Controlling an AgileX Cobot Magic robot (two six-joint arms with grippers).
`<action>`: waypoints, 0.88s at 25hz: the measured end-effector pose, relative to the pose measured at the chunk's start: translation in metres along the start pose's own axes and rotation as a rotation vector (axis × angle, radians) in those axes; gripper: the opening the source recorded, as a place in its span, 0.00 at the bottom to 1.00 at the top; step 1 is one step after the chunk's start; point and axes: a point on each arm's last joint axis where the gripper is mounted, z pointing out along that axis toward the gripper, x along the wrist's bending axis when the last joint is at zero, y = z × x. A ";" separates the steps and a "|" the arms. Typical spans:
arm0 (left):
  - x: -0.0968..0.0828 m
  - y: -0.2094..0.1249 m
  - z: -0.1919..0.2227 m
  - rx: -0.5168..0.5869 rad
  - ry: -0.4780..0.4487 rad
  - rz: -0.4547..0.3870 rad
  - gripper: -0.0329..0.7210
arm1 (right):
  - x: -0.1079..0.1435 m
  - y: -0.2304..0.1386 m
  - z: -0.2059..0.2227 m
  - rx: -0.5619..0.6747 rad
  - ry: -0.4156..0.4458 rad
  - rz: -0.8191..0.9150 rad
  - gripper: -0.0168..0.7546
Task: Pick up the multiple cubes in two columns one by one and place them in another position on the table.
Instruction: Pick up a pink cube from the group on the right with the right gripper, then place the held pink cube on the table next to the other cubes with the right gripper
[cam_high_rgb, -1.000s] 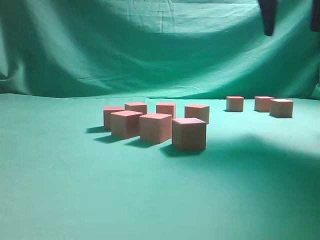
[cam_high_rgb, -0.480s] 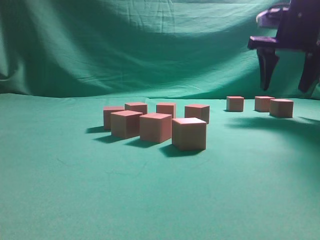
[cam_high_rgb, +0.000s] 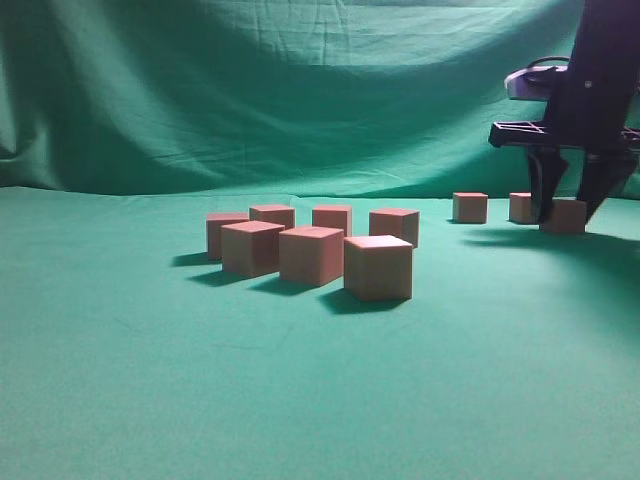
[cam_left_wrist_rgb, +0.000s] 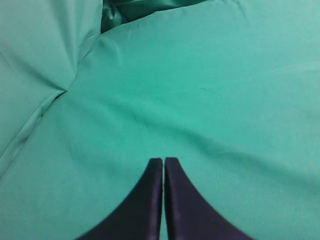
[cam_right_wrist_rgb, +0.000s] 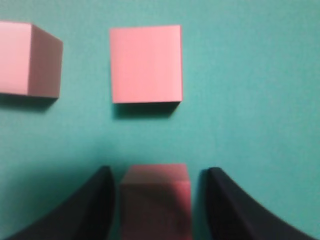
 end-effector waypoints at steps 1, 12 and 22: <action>0.000 0.000 0.000 0.000 0.000 0.000 0.04 | 0.000 0.001 -0.001 -0.005 0.000 0.000 0.42; 0.000 0.000 0.000 0.000 0.000 0.000 0.04 | 0.009 0.025 -0.057 0.006 0.030 -0.008 0.35; 0.000 0.000 0.000 0.000 0.000 0.000 0.04 | 0.067 -0.037 -0.149 -0.011 0.087 -0.177 0.35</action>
